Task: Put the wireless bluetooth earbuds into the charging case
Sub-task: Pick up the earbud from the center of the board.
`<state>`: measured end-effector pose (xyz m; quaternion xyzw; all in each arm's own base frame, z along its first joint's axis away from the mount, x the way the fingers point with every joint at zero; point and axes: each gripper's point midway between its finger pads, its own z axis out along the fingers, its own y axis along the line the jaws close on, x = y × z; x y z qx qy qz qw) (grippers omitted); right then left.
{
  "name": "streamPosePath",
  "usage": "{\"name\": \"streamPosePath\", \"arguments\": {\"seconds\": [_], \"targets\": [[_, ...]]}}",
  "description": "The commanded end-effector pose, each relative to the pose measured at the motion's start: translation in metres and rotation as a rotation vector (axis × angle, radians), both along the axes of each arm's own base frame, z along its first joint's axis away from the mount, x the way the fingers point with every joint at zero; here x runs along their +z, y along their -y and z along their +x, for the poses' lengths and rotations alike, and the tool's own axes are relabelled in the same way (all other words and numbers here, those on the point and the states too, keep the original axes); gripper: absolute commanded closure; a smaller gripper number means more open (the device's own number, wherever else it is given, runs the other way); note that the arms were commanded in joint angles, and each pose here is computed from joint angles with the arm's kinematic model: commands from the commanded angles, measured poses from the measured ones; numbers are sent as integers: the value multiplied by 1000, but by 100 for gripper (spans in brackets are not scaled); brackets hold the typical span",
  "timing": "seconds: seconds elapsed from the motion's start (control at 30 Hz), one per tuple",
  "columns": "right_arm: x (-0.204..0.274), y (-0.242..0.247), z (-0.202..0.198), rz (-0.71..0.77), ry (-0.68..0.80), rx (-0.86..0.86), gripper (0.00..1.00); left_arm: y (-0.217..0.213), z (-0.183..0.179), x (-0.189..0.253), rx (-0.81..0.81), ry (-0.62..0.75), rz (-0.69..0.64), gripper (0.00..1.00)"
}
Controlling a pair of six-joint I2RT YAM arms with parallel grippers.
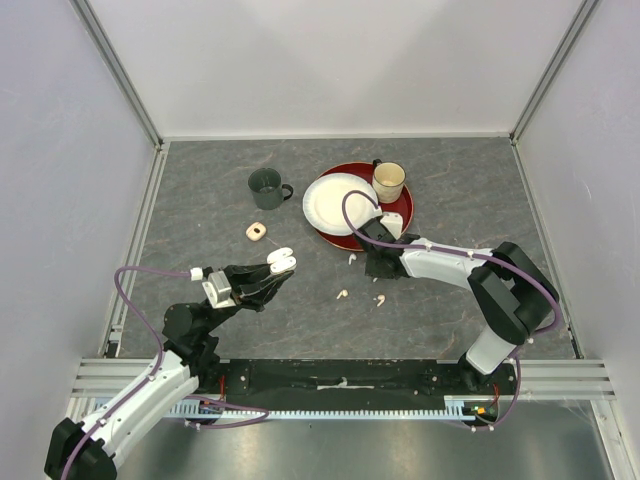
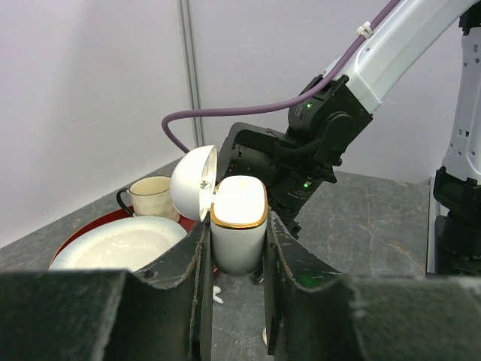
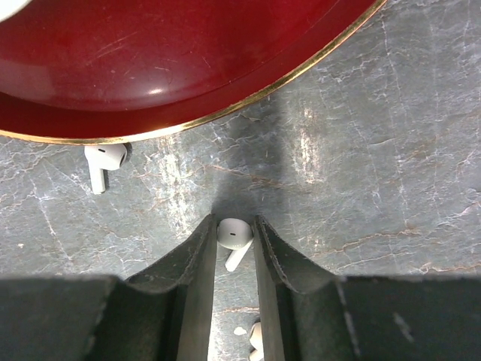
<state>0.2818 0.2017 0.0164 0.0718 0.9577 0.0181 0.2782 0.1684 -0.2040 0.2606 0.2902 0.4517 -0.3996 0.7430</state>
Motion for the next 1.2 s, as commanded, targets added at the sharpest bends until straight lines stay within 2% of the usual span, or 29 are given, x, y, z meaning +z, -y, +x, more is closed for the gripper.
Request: {"name": "streamPosePath", "arguments": {"seconds": [0.0,0.13,0.23,0.37,0.73,1.17], "targets": [[-6,-3,-5,4,-33,9,69,-2,4,-19,31,-9,23,98],[-4,-4,-4,1,-29,21,74,-3,4,-17,33,-4,21,98],[2,-4,-1,3,-8,33,83,-2,5,-19,32,-14,27,98],[20,-12,6,32,52,79,86,-2,4,-18,28,-12,23,98],[135,-35,19,151,473,166,91,-2,10,-14,39,-46,2,98],[260,-76,-13,342,843,354,96,4,21,-17,35,-121,-9,98]]}}
